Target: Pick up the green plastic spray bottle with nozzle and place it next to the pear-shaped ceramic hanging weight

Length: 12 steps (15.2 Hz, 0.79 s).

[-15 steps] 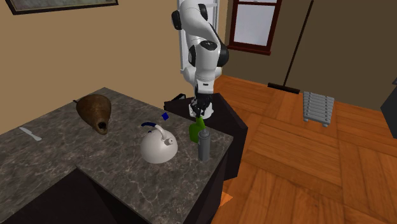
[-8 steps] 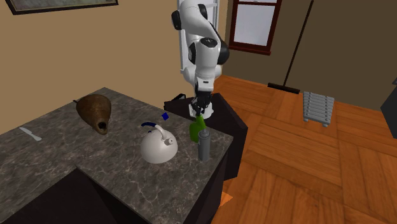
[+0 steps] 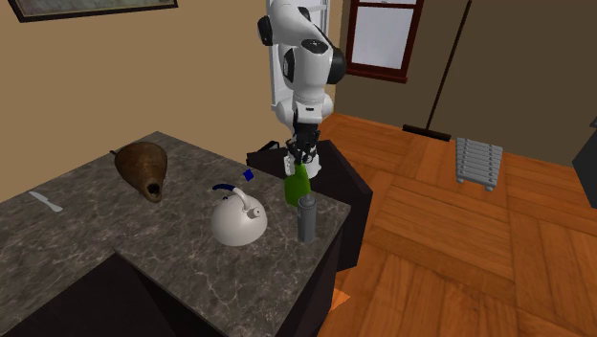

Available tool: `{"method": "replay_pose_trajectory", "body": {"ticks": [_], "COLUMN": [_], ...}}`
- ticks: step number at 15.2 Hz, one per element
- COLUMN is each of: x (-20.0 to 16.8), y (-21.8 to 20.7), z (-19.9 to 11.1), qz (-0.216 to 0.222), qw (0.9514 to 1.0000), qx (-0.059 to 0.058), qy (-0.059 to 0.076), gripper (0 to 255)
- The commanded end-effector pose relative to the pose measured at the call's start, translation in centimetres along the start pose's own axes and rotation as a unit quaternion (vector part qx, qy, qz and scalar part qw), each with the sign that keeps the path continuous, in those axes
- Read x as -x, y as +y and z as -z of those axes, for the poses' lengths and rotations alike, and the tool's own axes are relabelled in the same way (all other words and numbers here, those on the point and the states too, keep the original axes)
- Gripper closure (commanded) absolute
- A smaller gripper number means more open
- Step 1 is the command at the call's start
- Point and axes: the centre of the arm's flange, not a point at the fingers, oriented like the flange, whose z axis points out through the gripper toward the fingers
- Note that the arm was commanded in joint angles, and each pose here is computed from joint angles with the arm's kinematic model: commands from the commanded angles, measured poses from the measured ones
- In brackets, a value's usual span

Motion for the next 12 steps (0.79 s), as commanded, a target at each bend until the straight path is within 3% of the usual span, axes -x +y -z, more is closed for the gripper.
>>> {"method": "replay_pose_trajectory", "body": {"ticks": [1, 12], "x": [0.1, 0.5], "y": [0.1, 0.4], "z": [1.1, 6.9], "qz": [0.0, 0.0], "qw": [1.0, 1.0], "qx": [0.0, 0.0], "qy": [0.0, 0.0], "gripper": [255, 255]}}
